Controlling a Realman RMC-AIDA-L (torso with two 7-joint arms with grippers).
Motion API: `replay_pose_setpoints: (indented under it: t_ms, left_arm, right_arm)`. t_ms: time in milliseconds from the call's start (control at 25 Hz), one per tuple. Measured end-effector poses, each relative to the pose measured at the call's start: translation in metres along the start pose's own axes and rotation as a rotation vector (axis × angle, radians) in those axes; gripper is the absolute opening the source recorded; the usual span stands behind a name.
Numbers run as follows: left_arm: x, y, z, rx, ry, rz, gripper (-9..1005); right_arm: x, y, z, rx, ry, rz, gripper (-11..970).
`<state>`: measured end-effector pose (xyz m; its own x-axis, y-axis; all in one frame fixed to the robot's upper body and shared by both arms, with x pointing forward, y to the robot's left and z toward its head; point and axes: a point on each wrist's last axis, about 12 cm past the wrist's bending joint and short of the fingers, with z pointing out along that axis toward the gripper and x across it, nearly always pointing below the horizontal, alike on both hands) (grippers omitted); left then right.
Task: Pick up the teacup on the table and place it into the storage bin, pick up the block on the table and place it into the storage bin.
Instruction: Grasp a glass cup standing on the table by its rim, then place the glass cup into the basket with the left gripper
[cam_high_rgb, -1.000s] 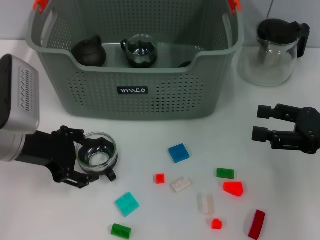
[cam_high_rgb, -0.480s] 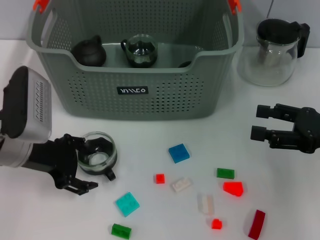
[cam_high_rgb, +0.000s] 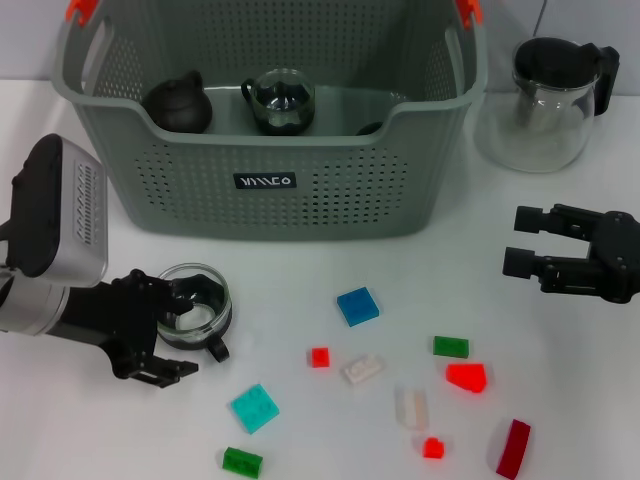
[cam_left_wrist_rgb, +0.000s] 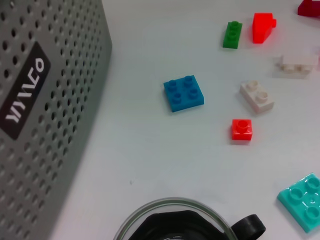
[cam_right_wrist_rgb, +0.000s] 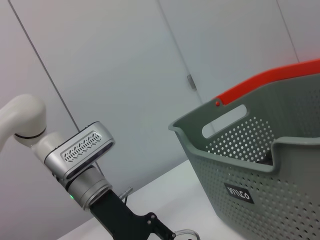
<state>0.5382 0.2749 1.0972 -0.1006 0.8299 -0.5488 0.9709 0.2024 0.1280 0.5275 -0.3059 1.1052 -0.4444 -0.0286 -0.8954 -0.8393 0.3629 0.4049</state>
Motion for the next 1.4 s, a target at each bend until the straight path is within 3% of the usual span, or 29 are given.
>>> replay_pose_setpoints:
  t_ms: [160,480,680,920,1120,1400]
  left_arm:
    - [-0.005,0.000,0.000,0.013,0.013,0.020,763]
    - [-0.018,0.001,0.009,0.023,0.050,0.084,523]
    - [-0.026,0.003,0.013,0.020,0.110,0.122,289]
    - [-0.035,0.005,0.012,0.010,0.164,0.144,181]
    - [-0.041,0.007,0.010,0.005,0.163,0.139,184]
    - [-0.043,0.008,0.007,-0.005,0.166,0.132,82]
  right_arm:
    - [0.000,0.000,0.000,0.001,-0.001,0.001,917]
    - [0.000,0.000,-0.001,0.003,-0.001,0.006,917]
    - [0.000,-0.001,-0.002,0.004,0.000,0.007,917]
    - [-0.001,-0.001,-0.003,0.011,-0.008,0.002,917]
    - [-0.002,-0.001,-0.004,0.011,-0.010,-0.002,917]
    - [-0.002,-0.001,-0.005,0.011,-0.008,-0.005,917]
